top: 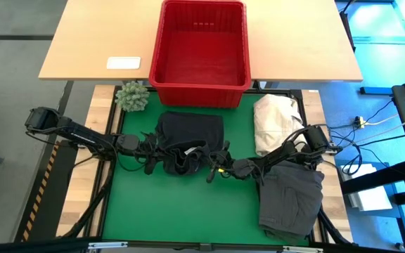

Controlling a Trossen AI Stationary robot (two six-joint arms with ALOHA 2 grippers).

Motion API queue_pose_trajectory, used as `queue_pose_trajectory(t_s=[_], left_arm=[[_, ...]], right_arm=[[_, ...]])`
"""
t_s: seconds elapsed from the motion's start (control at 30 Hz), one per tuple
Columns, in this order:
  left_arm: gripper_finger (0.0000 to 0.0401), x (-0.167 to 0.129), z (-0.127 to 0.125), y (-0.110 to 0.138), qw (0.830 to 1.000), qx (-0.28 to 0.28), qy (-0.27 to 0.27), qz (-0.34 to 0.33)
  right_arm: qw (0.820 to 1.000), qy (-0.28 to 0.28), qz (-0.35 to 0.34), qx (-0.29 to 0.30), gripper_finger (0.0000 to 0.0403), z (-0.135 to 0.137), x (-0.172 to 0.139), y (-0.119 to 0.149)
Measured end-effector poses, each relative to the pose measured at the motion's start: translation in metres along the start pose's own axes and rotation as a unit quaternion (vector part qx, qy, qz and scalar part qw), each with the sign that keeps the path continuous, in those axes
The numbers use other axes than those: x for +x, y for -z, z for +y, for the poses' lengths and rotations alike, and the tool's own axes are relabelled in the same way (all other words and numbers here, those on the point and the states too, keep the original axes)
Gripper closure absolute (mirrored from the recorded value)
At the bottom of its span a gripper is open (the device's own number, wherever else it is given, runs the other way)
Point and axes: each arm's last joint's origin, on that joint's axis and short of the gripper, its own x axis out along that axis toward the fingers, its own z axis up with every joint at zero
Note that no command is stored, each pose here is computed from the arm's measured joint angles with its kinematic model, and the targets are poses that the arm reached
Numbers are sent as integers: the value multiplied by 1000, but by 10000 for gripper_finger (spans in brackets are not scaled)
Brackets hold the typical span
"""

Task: Fold laundry
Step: Fold the gray short

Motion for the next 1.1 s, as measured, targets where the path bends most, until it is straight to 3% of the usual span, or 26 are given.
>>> queue_pose_trajectory(t_s=[1.1], left_arm=[[379, 0, 0, 0, 1000, 0, 1, 2]], right_arm=[[1000, 0, 5, 5, 392, 0, 0, 1]])
